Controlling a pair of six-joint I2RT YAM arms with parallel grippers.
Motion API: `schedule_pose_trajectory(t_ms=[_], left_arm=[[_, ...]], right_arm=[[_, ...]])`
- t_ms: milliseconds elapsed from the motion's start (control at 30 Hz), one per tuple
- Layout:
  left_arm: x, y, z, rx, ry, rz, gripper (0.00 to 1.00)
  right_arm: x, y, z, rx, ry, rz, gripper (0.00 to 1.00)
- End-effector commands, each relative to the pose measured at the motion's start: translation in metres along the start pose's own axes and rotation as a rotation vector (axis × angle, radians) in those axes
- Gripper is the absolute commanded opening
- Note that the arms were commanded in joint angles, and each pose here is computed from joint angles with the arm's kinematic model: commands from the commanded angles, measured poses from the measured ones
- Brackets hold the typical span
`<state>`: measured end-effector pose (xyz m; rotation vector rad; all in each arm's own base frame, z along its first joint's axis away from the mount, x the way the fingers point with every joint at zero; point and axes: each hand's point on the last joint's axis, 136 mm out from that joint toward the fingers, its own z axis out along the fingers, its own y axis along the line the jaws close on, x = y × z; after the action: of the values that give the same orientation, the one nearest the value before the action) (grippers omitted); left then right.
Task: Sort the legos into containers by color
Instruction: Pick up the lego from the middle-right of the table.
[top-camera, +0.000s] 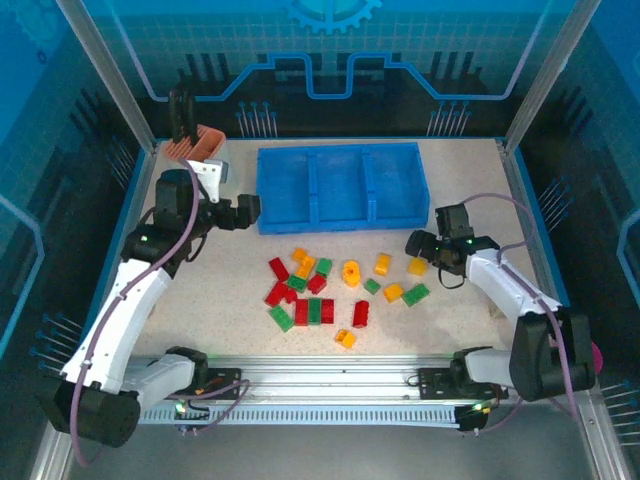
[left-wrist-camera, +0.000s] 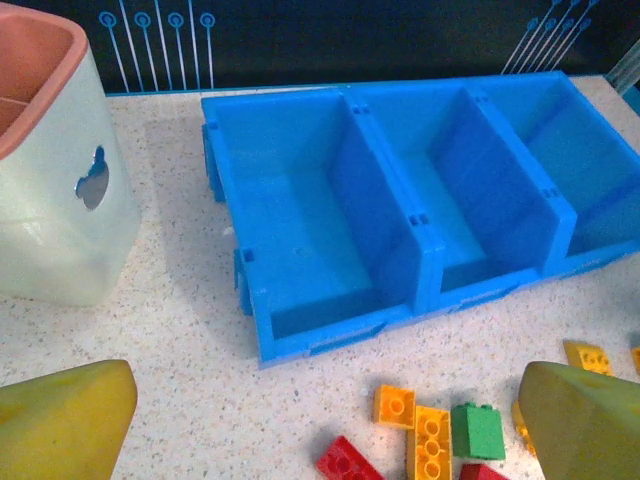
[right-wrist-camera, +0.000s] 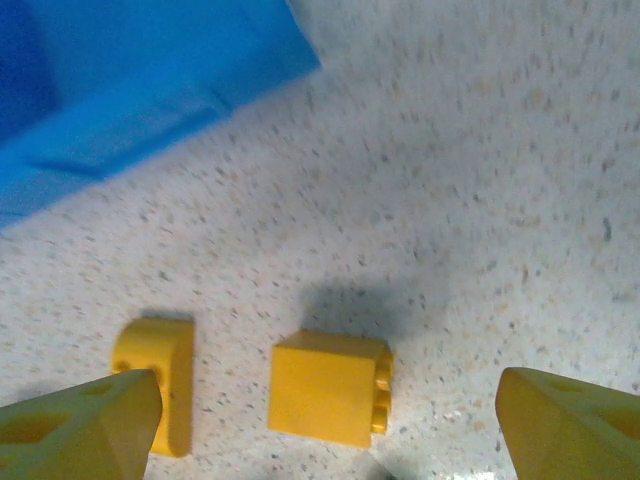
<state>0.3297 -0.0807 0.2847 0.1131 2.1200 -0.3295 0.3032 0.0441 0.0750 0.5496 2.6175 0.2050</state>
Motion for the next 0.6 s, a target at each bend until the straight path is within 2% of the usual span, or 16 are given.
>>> schedule_pose_trajectory(t_ms=[0, 433, 567], left_arm=[[0.013, -0.005, -0.001, 0.031, 0.026, 0.022, 0.99], [0.019, -0.004, 0.002, 0.03, 0.037, 0.022, 0.99], [0.019, -0.004, 0.002, 0.027, 0.039, 0.027, 0.99]], right_arm=[[0.002, 0.007, 0.003, 0.011, 0.045, 0.013, 0.87], [0.025, -0.001, 0.043, 0.108, 0.178, -0.007, 0.79], [0.025, -0.001, 0.05, 0.11, 0.187, -0.007, 0.72]])
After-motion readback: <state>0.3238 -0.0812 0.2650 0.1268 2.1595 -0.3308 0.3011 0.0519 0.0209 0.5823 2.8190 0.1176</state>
